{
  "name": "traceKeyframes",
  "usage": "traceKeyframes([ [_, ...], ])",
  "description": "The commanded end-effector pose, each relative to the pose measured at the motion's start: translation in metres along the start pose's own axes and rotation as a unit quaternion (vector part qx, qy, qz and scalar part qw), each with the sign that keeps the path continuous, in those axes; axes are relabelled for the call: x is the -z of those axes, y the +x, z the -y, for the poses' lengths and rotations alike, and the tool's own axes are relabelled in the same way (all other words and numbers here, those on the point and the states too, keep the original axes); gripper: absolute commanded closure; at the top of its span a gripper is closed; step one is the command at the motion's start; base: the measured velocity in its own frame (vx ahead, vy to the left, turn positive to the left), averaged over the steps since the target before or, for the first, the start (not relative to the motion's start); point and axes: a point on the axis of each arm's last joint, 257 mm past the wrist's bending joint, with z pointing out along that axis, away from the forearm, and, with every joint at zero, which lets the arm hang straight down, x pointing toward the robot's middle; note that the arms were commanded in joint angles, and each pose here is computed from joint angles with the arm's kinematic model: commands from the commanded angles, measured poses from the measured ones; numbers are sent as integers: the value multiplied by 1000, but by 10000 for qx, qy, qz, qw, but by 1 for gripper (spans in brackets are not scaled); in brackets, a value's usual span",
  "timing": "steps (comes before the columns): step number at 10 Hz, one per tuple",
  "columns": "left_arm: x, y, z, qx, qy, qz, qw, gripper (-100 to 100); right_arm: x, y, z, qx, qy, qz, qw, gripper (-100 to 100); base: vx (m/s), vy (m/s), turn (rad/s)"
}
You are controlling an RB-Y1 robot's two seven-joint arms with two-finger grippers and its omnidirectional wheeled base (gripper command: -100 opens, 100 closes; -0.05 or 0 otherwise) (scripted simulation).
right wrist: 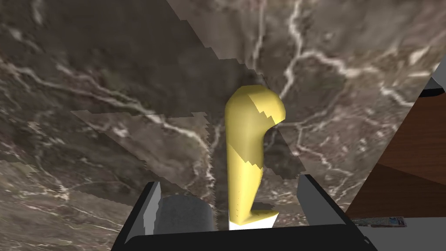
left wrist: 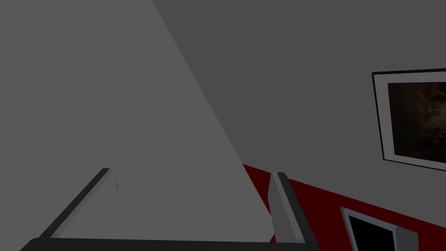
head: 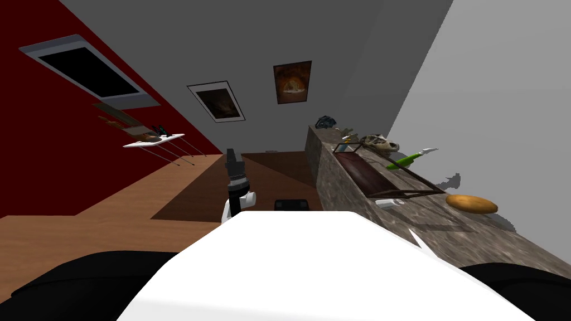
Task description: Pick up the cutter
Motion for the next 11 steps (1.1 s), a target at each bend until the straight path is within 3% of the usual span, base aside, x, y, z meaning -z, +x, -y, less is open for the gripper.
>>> traceKeyframes([
  [1,0,0,0,0,0,0,10000,0,0,0,0,0,0,0,10000,100,0,0,0],
  [5,0,0,0,0,0,0,10000,0,0,0,-1,3,-21,5,10000,100,0,2,-1],
  [6,0,0,0,0,0,0,10000,0,0,0,-1,4,-21,5,10000,0,0,0,0],
  [7,0,0,0,0,0,0,10000,0,-2,-18,8,71,13,-12,10000,100,-34,-2,-151],
  [8,0,0,0,0,0,0,10000,0,5,-25,23,127,133,-117,9998,100,-73,-17,-205],
  [10,0,0,0,0,0,0,10000,0,1,-46,29,199,173,-130,9996,100,-53,-13,-111],
  [11,0,0,0,0,0,0,10000,0,-5,-54,20,236,54,-52,9997,100,-36,-7,-57],
])
